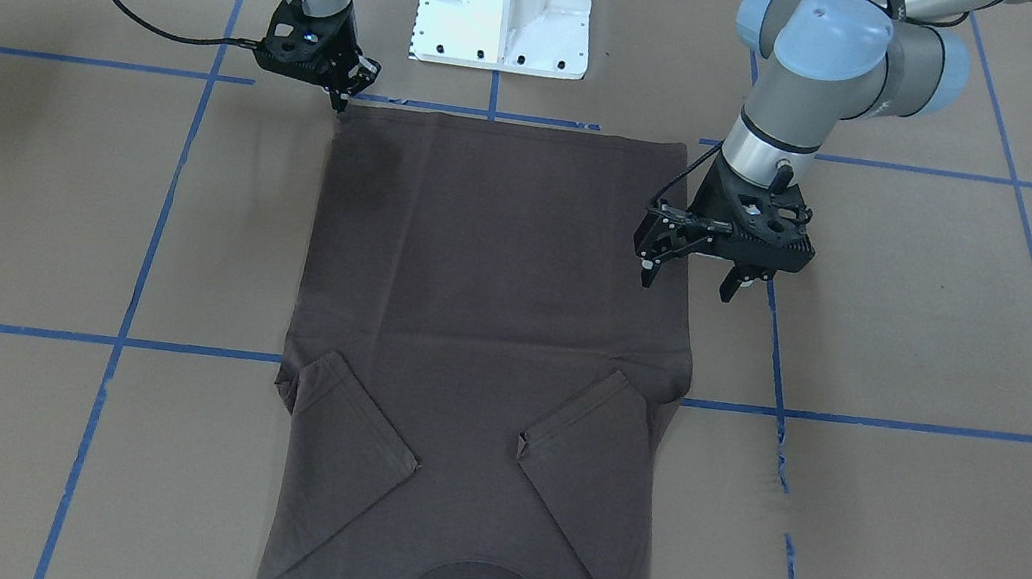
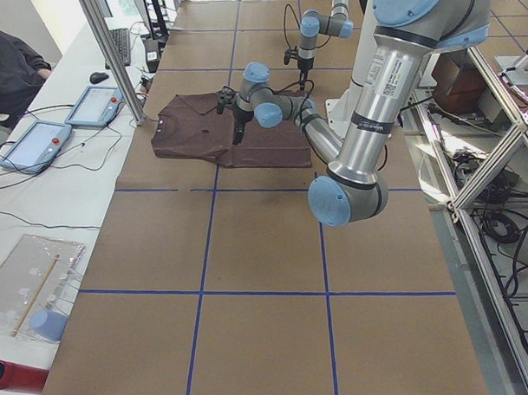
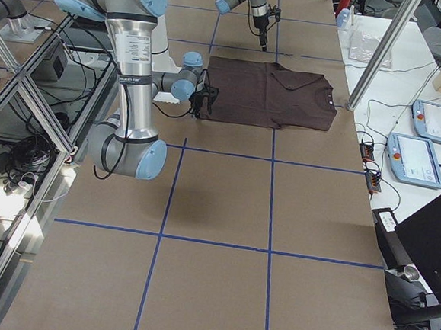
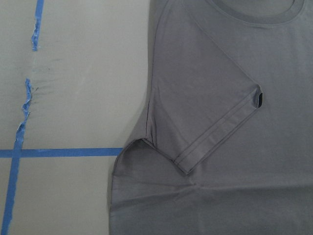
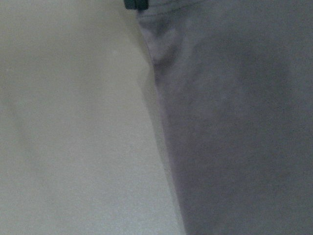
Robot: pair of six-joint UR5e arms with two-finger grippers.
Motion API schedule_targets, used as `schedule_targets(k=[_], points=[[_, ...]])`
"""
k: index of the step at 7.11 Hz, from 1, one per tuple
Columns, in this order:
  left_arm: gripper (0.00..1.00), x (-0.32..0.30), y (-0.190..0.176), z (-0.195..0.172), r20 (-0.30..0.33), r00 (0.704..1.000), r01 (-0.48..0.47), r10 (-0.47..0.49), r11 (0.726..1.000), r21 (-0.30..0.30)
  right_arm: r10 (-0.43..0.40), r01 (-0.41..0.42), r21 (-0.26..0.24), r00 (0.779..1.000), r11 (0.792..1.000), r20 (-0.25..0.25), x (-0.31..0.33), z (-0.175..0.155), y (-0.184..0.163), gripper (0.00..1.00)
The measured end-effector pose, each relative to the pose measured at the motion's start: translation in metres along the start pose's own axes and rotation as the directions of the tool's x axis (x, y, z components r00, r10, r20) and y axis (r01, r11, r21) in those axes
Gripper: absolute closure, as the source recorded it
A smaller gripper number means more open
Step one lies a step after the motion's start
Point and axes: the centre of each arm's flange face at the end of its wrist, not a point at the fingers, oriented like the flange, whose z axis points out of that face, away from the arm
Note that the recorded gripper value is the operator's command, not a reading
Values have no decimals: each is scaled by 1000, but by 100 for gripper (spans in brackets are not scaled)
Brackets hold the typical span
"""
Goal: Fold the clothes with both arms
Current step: 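Move both grippers to the shirt hem corners nearest the robot, then grasp both hem corners with the left and right grippers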
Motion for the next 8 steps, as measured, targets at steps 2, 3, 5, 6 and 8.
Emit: schedule_targets(k=[2, 3, 5, 6, 8], points=[[0, -10, 11, -3, 0, 999, 43, -43, 999, -14, 2, -2, 4, 1000, 1000, 27, -2, -15, -2, 100], [0, -16, 30, -7, -7, 995, 95, -95, 995, -42, 2, -2, 3, 999, 1000, 43, -3, -24, -3, 100], [0, -20, 102, -16, -1, 982, 190, -191, 976, -104, 2, -2, 2, 998, 1000, 55, -1, -32, -3, 100], [1, -21, 141, -14, 25, 968, 250, -249, 961, -122, 3, -3, 4, 998, 1000, 55, -1, -32, -4, 100], [7, -18, 211, -1, 88, 929, 369, -360, 921, -123, 7, -8, 9, 998, 1000, 59, -1, -34, -8, 100]])
